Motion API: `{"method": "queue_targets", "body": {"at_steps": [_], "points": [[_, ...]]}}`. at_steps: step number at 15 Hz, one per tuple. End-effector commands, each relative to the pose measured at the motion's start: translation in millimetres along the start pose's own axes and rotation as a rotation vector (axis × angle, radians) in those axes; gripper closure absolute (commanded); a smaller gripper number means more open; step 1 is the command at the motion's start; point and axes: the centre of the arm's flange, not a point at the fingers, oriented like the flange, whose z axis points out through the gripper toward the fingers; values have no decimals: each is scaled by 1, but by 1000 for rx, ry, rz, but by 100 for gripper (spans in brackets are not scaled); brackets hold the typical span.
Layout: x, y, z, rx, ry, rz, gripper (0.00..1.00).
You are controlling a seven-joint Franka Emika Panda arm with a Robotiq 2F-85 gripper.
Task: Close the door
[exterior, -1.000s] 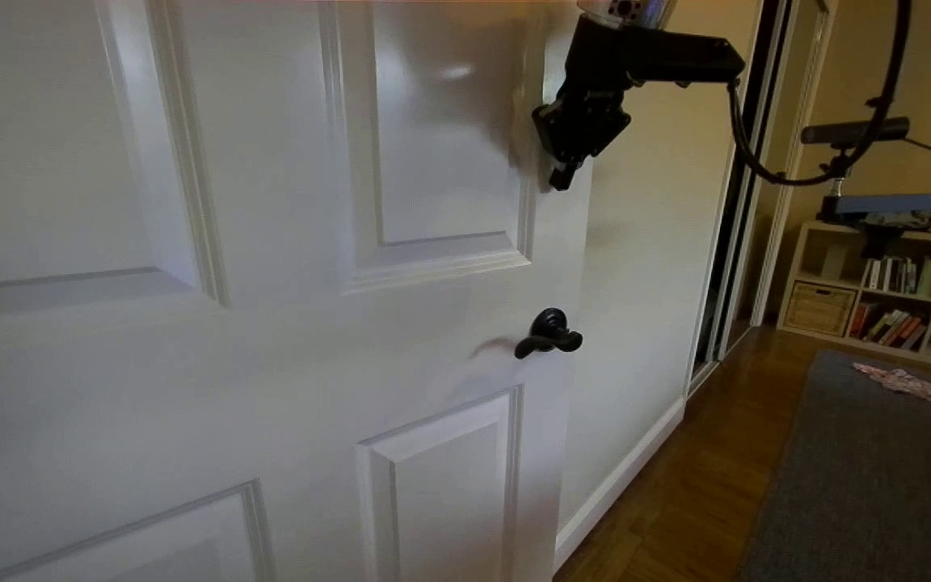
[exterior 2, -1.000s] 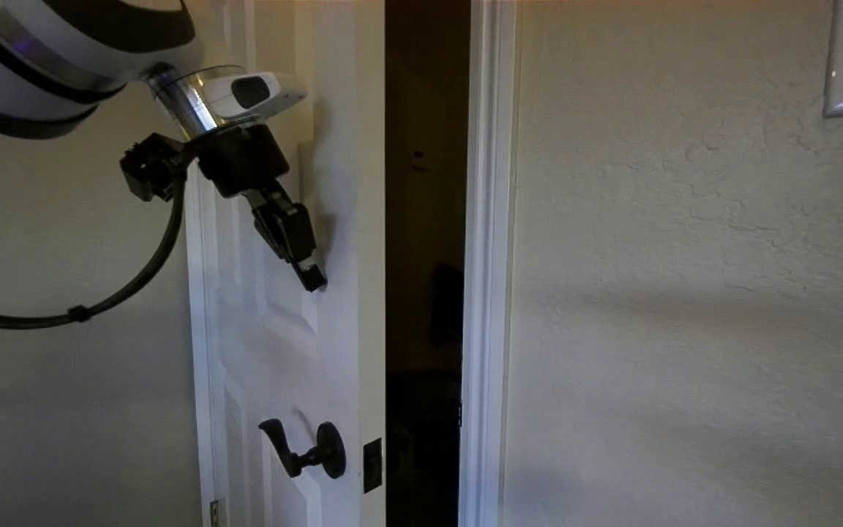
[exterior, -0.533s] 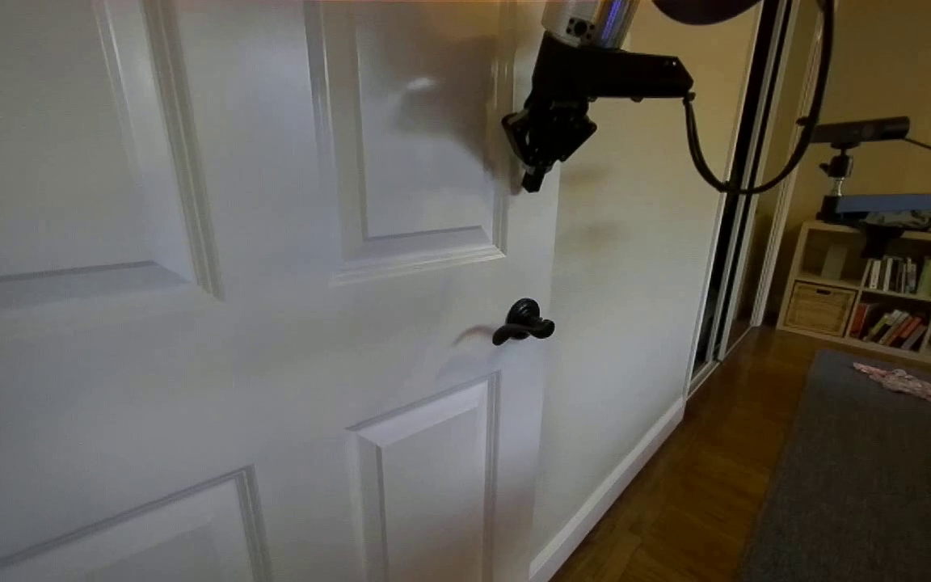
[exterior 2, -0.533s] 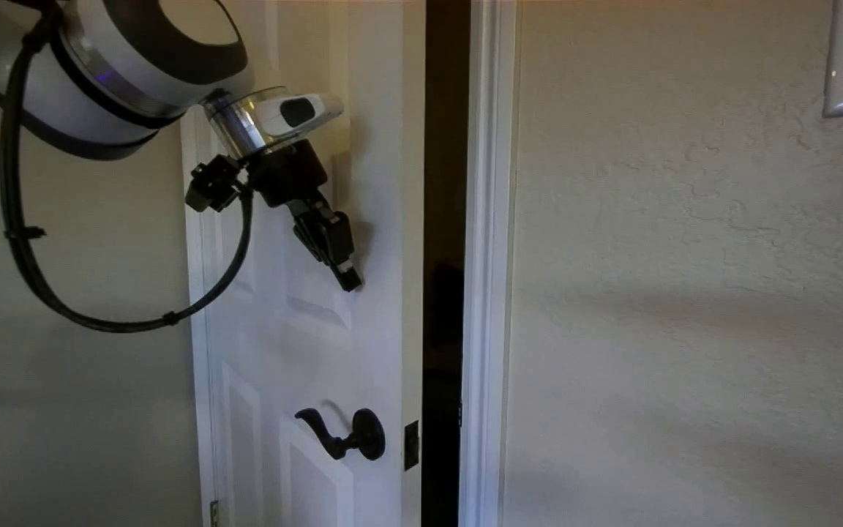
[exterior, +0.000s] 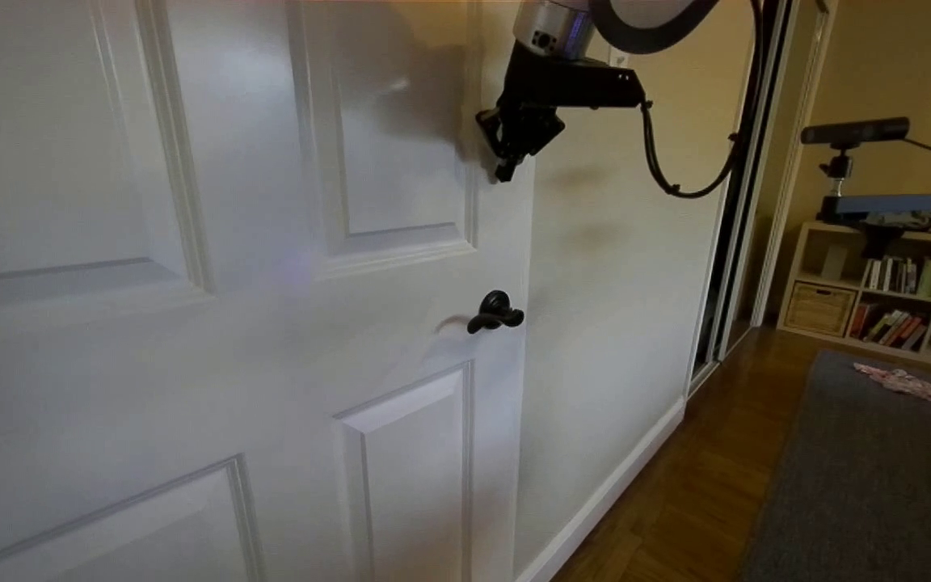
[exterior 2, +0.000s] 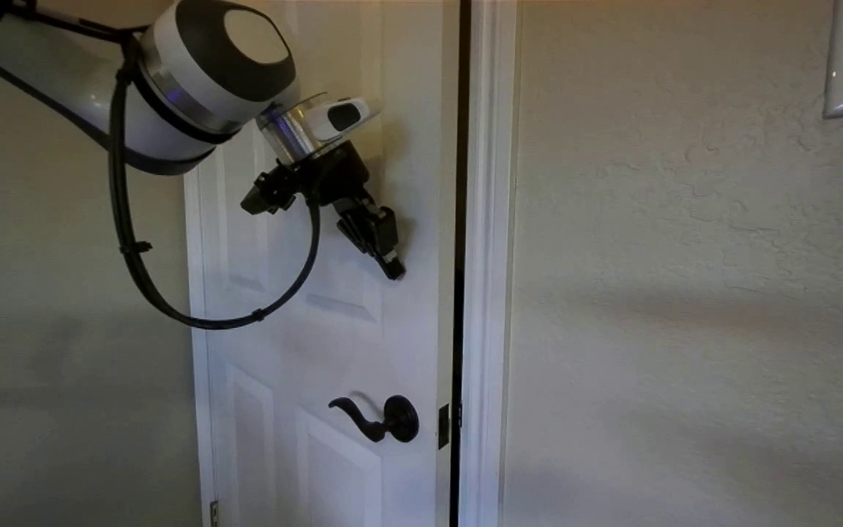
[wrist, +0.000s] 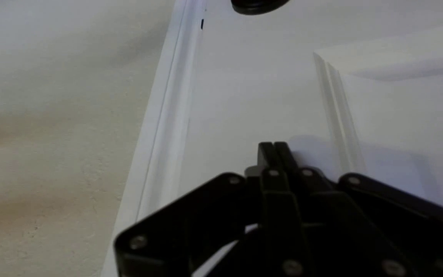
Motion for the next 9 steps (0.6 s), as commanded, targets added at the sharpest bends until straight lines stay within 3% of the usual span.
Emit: {"method": "queue_targets", "body": {"at_steps": [1, 9], "points": [[24, -7, 14, 5, 53, -4, 96], [43, -18, 29, 23, 89, -2, 96]]}}
